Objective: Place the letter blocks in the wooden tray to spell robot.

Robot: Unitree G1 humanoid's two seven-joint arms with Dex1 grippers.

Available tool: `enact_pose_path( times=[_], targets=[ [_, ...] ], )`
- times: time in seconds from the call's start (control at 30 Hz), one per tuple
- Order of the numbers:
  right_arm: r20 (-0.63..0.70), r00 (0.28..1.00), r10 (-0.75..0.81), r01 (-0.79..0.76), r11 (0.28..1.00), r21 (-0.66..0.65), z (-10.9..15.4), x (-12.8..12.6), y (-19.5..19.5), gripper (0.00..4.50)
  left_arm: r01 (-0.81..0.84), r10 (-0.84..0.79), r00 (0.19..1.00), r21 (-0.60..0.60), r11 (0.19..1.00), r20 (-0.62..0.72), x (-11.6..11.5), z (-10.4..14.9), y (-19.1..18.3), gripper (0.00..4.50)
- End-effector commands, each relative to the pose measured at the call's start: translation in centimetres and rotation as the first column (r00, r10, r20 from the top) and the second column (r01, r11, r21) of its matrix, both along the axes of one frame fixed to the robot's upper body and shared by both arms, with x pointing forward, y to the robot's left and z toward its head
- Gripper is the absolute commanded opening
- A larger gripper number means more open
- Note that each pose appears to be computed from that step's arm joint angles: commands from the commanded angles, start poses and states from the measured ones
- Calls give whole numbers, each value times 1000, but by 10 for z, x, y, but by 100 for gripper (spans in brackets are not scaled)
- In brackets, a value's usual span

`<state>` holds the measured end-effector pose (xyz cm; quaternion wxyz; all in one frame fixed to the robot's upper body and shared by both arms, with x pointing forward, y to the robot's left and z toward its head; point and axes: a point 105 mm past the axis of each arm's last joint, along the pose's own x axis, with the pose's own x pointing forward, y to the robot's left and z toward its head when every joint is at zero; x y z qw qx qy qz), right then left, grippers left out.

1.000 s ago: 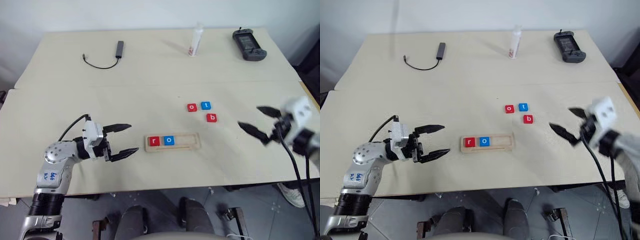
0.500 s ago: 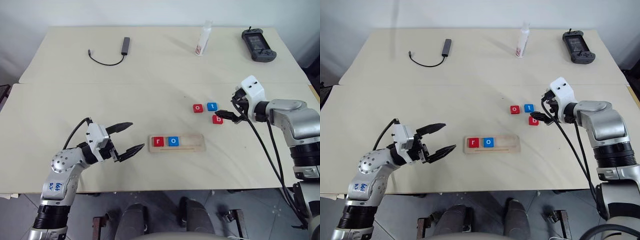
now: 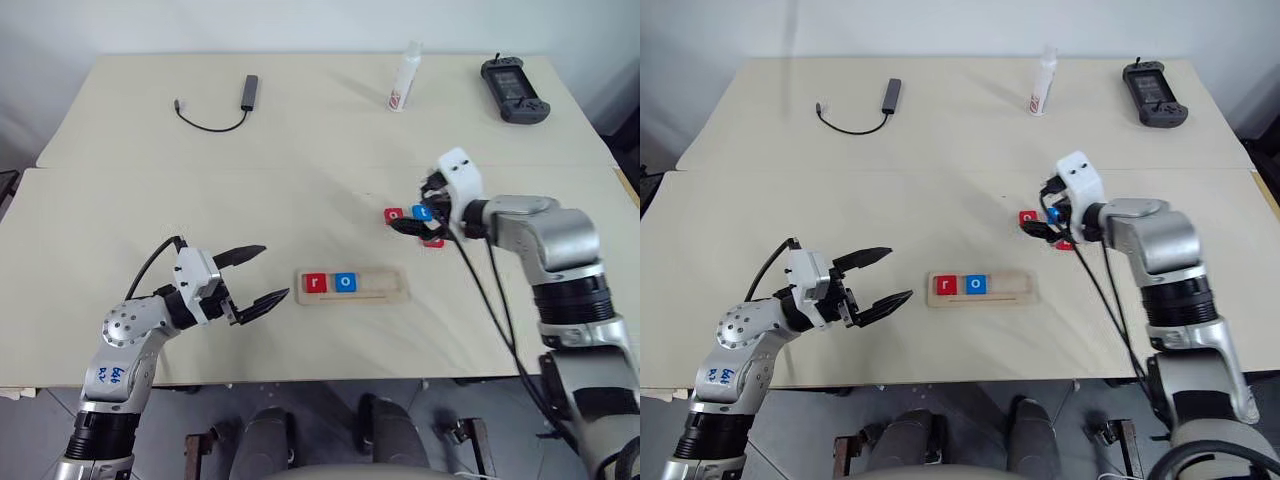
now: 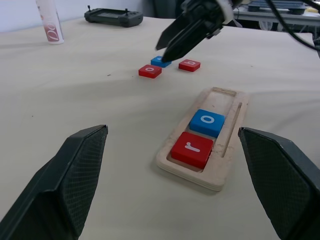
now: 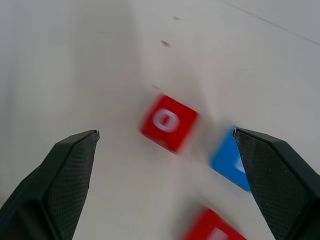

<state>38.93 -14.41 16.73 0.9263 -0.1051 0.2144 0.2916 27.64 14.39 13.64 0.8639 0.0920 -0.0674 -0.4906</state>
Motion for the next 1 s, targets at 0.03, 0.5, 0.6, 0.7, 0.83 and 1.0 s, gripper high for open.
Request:
enact_pose_path(
  times=[0.03,0.5,0.6,0.7,0.83,1.0],
  targets=[
    [76,997,-33,33,999,-7,20,3,-1,450,16,-17,999,24,1000,46,-2,7,-3,444],
    [-59,954,-293,290,956,-54,-2,-22,-48,450,47,-49,998,54,997,37,-6,2,-7,444],
    [-91,939,-332,326,942,-72,-10,-24,-54,450,59,-61,997,56,997,37,-6,2,-9,444],
    [-124,919,-374,366,927,-88,-22,-26,-61,450,69,-71,997,54,996,42,-6,3,-12,444],
    [-173,888,-425,424,904,-44,-32,-24,-64,432,79,-82,996,50,996,43,-6,3,-15,448],
    [-169,875,-454,456,889,-32,-33,-22,-67,284,88,-90,995,52,995,46,-6,3,-17,450]
  ],
)
